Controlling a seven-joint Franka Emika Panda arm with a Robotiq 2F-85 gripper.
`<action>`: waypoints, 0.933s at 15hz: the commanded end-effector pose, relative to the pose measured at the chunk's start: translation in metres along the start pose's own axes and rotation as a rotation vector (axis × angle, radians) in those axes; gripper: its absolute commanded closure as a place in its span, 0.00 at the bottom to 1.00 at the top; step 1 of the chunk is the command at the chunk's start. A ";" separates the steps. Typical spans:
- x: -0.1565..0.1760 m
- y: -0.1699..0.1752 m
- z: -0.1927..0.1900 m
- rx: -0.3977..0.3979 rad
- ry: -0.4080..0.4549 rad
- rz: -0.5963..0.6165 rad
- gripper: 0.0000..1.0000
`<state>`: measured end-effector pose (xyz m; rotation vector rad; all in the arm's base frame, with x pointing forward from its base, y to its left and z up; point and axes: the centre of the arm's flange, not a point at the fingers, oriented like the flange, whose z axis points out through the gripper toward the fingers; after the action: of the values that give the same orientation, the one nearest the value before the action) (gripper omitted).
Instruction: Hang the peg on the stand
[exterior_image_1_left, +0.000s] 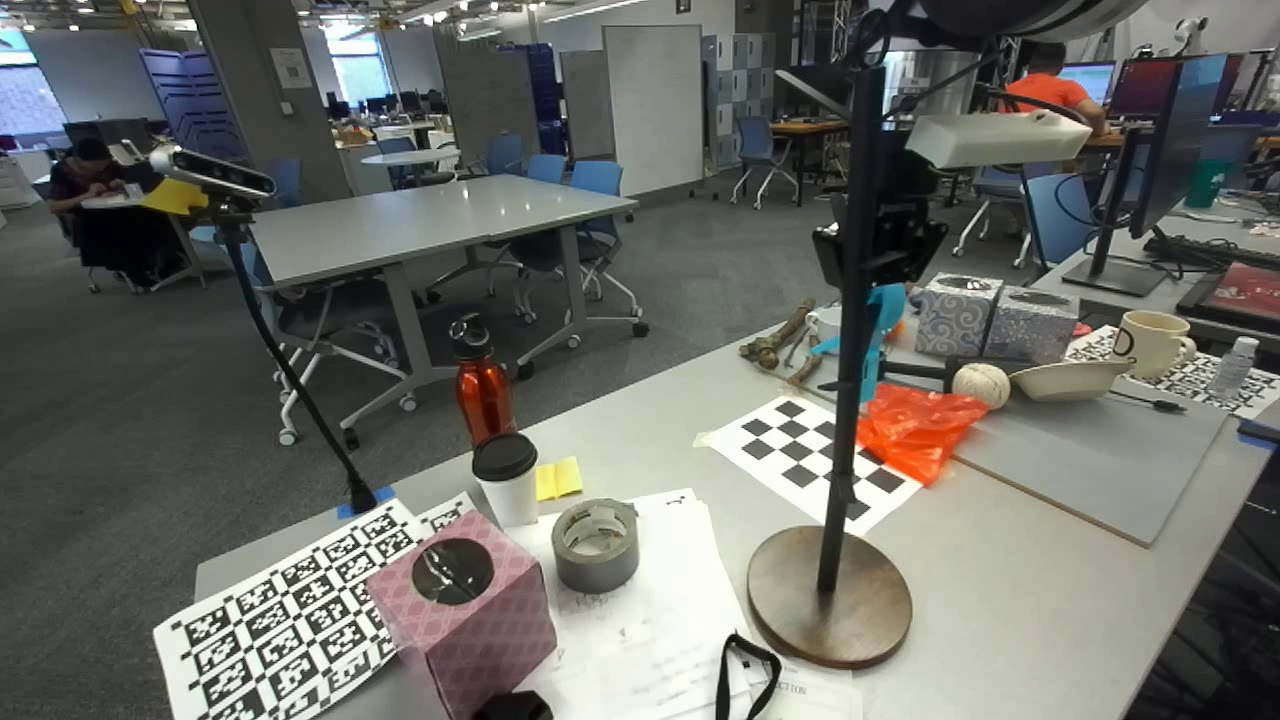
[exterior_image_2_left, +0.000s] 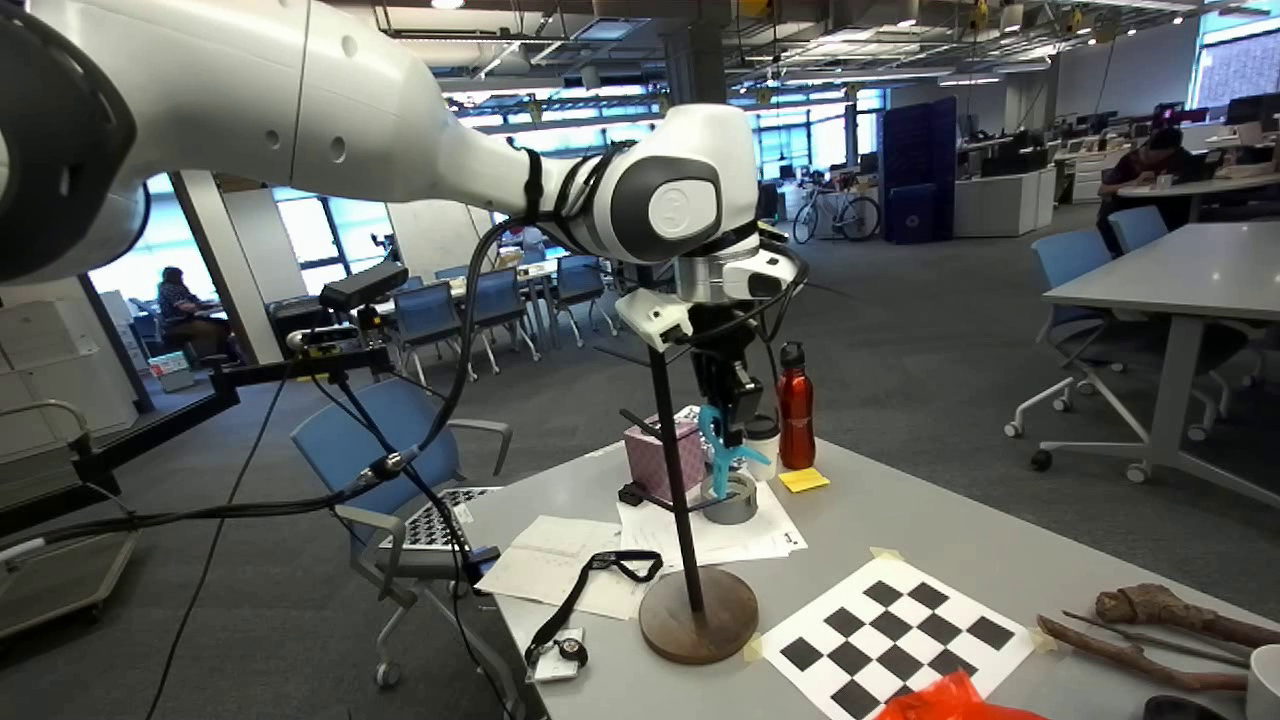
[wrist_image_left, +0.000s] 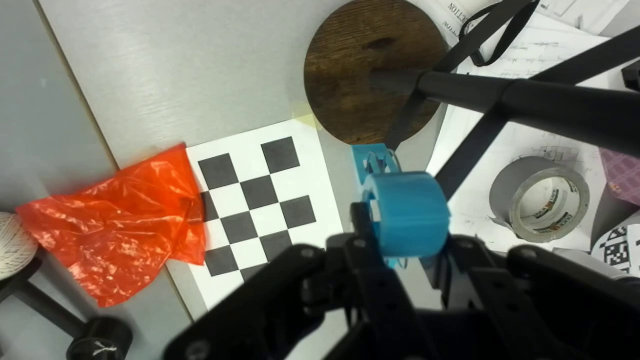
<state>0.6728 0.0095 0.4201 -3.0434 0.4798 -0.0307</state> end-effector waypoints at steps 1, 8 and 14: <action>0.010 -0.005 0.004 0.014 0.022 0.018 0.94; 0.017 -0.002 0.004 0.026 0.056 0.031 0.94; 0.014 0.002 0.006 0.016 0.053 0.035 0.94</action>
<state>0.6811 0.0009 0.4173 -3.0362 0.5009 -0.0991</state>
